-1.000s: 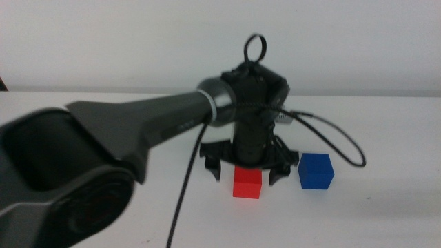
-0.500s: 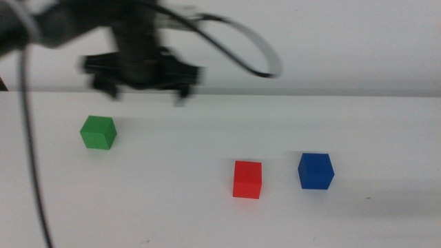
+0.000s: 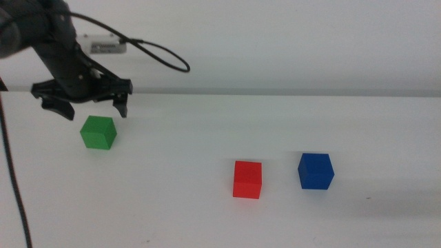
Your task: Stack red cubes first, then green, then blue cubes in a specific spot.
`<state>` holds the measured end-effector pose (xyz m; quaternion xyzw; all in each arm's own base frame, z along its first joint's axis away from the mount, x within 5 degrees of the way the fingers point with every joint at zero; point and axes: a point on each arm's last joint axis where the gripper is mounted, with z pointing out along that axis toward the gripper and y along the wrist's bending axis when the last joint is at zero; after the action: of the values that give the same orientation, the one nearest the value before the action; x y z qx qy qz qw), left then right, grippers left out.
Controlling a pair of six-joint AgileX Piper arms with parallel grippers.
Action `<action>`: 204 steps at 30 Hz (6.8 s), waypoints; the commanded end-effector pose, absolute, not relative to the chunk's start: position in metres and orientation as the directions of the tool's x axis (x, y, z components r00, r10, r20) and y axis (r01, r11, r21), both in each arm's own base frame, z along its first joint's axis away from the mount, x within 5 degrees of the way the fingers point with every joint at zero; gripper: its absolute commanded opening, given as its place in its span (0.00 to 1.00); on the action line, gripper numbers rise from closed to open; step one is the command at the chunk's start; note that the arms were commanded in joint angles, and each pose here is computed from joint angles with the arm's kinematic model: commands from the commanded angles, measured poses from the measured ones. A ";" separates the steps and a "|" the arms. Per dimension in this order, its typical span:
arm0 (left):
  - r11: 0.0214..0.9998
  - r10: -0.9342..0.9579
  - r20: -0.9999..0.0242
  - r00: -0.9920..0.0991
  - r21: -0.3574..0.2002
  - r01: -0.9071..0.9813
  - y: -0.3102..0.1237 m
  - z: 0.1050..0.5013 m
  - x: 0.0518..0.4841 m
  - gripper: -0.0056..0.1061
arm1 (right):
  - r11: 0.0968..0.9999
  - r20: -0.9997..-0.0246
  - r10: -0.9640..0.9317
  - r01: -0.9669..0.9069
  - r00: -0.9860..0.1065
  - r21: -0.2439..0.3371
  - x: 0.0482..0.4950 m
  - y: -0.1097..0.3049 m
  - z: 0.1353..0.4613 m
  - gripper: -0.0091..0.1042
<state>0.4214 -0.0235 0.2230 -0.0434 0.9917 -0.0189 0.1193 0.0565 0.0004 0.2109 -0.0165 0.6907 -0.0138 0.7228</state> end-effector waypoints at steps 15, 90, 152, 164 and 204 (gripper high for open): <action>0.999 -0.018 -0.262 -0.965 0.027 -0.026 -0.018 0.182 0.440 0.89 | 0.998 -0.997 -0.059 0.009 0.050 -0.059 0.055 0.000 0.199 0.79; 0.999 -0.044 -0.169 -0.985 0.003 -0.045 -0.314 0.221 0.325 0.03 | 0.998 -0.997 -0.059 0.009 0.050 -0.059 0.055 0.000 0.199 0.79; 0.785 0.515 -0.623 -0.589 0.067 0.616 -0.184 0.457 0.202 0.89 | 0.998 -0.997 -0.059 0.009 0.050 -0.059 0.055 0.000 0.199 0.79; 0.817 0.230 -0.871 -0.433 -0.069 0.573 -0.059 0.429 0.077 0.89 | 0.998 -0.997 -0.059 0.009 0.050 -0.059 0.055 0.000 0.199 0.79; 0.838 0.215 -0.886 -0.411 -0.049 0.543 -0.052 0.414 0.074 0.89 | 0.998 -0.891 0.069 0.038 -0.448 0.058 0.077 -0.001 0.315 0.79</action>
<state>0.0742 -0.0518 0.4147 0.2338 0.8259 -0.1644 0.4860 0.0673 0.0012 0.3096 0.0049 0.7942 0.0124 0.6075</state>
